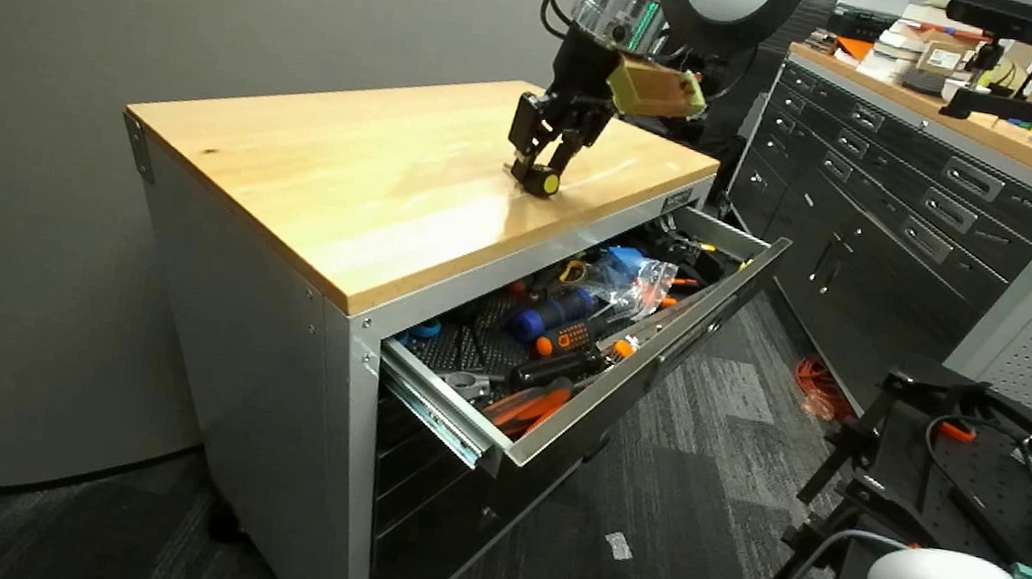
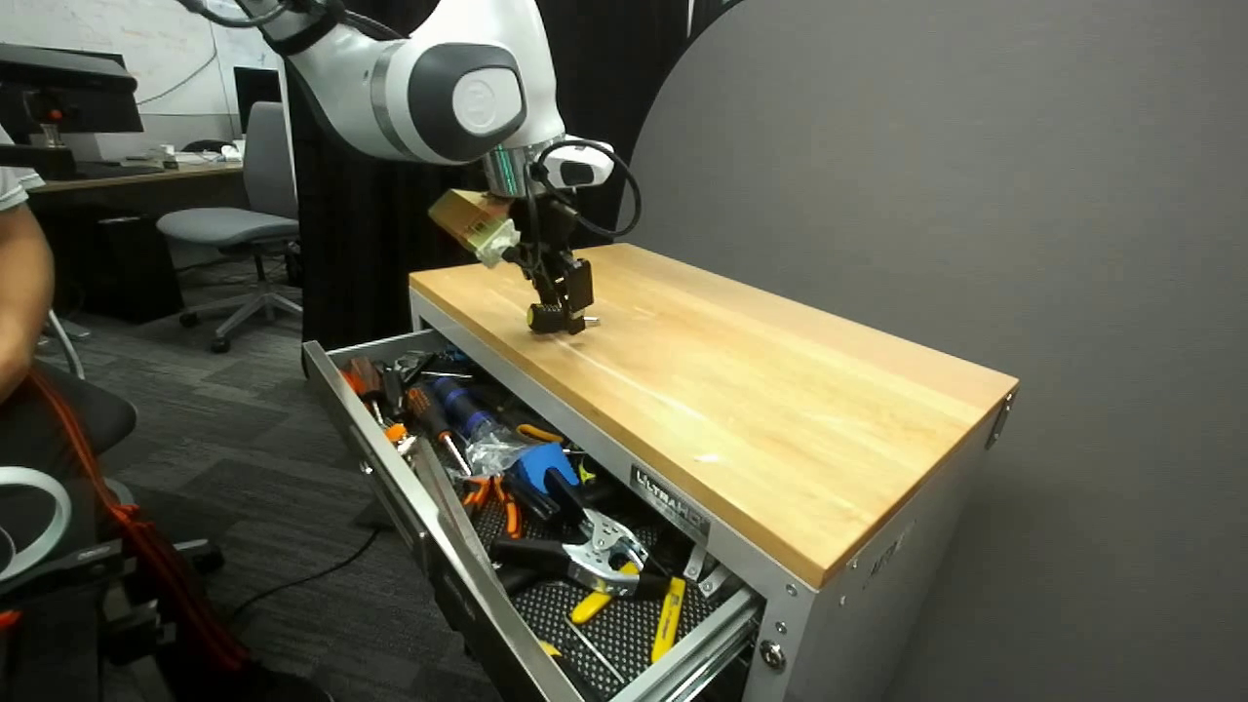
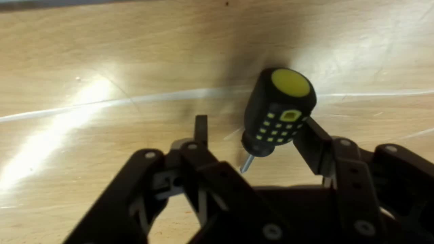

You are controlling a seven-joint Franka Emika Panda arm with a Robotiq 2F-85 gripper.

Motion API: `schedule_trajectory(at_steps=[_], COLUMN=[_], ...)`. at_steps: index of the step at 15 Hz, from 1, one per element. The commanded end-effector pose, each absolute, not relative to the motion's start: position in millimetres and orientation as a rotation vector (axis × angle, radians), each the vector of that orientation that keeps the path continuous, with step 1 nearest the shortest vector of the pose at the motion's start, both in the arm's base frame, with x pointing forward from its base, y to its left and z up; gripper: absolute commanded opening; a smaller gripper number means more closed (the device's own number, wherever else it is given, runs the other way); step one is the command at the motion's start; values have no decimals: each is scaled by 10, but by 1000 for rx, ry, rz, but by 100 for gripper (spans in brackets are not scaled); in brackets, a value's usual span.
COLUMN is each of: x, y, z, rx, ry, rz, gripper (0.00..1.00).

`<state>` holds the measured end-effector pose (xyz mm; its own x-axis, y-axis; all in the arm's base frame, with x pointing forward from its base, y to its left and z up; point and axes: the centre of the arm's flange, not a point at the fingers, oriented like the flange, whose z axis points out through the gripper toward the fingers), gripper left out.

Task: Put the screwdriver in the drawer and close it

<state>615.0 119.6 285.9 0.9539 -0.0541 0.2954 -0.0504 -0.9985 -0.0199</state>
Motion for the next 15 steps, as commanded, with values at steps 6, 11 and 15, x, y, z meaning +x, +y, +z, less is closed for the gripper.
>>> schedule_trajectory(at_steps=[6,11,15], x=[5955,5426,5116], y=[1060,810,677], z=[2983,3040,2883], rx=[-3044,-3102,-3100], ry=[-24,-114,-82], rz=[-307,-25,-46], gripper=[14,14,13])
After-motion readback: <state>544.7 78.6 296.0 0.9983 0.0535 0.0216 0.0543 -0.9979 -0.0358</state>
